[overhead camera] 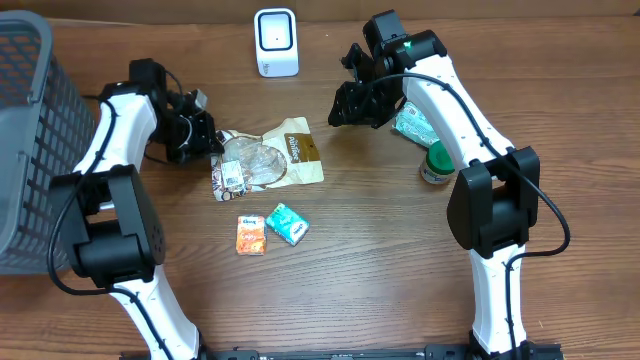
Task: Scan the item barcode
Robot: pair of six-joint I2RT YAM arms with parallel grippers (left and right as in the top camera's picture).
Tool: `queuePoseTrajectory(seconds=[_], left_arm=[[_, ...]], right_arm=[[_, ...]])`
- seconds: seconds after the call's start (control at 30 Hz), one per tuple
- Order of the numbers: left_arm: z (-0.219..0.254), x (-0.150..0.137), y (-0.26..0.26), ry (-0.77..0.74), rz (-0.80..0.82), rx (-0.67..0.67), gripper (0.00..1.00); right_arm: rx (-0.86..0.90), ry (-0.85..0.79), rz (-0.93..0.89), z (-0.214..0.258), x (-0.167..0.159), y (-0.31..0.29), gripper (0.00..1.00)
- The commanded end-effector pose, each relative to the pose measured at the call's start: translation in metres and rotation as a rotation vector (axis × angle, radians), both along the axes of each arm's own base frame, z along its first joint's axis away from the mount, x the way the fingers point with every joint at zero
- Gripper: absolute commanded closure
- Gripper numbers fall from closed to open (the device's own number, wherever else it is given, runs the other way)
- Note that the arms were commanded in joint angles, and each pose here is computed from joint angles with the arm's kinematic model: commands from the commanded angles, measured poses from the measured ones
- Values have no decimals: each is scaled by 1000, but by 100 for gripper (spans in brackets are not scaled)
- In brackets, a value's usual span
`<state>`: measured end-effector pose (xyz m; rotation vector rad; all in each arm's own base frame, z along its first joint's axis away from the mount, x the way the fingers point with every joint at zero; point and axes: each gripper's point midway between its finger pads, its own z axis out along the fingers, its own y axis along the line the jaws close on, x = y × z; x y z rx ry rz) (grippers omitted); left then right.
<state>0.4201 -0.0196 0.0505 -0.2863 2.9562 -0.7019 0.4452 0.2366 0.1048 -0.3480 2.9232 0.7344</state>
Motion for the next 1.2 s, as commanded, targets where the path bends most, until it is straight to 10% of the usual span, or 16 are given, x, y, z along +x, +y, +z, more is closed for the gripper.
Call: queuePoseTrajectory(seconds=[0.0,0.4,0.8,1.17], left_arm=[[-13,-1,-8,-20,-63,11,96],[-62,-27,-4,38,-8,54,96],[-79,-43,-5,65,-8,52,96],[-79,-46,-5,78,-9,50,96]], right_arm=[[14,-72,-2,28,7,-1,53],[18,-82,-2,26,10,0,53],[102,-120,41,-6,32,15,16],[303,-103,124,-48,44,50,15]])
